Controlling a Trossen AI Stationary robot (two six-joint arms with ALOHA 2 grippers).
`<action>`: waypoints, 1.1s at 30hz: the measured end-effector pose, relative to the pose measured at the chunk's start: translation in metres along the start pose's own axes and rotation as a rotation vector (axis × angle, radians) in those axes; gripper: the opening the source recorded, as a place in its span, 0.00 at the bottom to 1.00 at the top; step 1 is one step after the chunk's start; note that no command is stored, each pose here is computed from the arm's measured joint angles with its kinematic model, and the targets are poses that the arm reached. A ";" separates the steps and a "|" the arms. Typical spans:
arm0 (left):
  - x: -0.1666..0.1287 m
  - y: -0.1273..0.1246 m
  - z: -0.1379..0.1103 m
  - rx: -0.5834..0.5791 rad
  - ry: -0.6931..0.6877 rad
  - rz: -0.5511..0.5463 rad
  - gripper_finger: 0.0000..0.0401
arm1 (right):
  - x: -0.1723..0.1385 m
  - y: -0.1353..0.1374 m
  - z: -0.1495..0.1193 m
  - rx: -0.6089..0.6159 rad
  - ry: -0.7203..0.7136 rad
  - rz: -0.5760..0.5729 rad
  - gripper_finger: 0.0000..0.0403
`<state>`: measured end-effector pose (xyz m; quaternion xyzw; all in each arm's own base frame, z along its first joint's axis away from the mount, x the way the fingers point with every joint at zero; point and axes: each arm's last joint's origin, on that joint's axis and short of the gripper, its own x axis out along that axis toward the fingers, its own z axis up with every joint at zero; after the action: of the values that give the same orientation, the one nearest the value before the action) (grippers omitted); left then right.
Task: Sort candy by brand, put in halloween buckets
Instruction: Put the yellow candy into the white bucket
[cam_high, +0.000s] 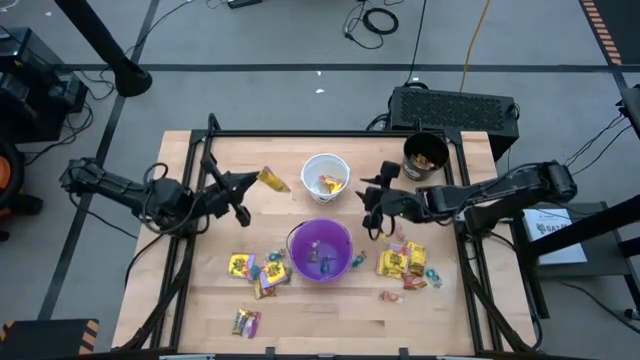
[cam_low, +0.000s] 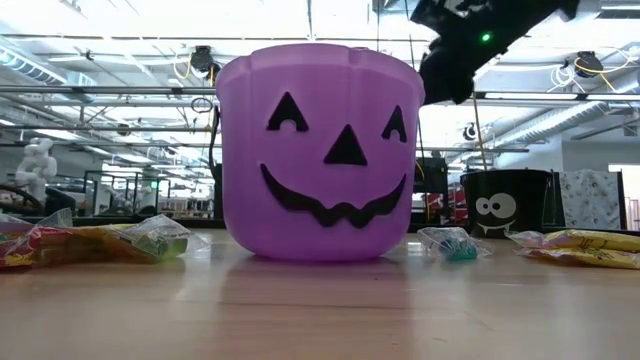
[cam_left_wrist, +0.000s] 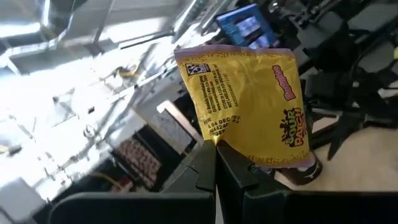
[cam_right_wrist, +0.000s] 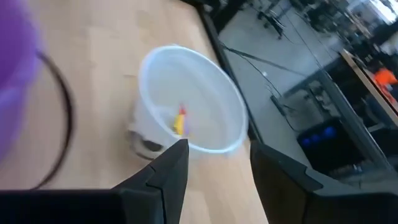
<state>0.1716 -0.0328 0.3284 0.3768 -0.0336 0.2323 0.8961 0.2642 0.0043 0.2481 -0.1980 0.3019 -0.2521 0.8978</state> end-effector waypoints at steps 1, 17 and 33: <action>0.001 0.001 -0.002 -0.027 0.010 0.009 0.00 | 0.003 -0.003 -0.001 0.014 0.011 -0.011 0.41; 0.013 0.010 -0.018 -0.201 0.054 0.041 0.00 | 0.038 -0.021 -0.046 0.045 0.139 -0.077 0.41; 0.025 0.006 -0.037 -0.256 0.189 0.076 0.00 | 0.045 -0.023 -0.039 -0.049 -0.065 0.204 0.33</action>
<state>0.1870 0.0064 0.3118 0.2342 0.0071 0.2944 0.9265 0.2627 -0.0474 0.2107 -0.1961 0.2971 -0.1455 0.9231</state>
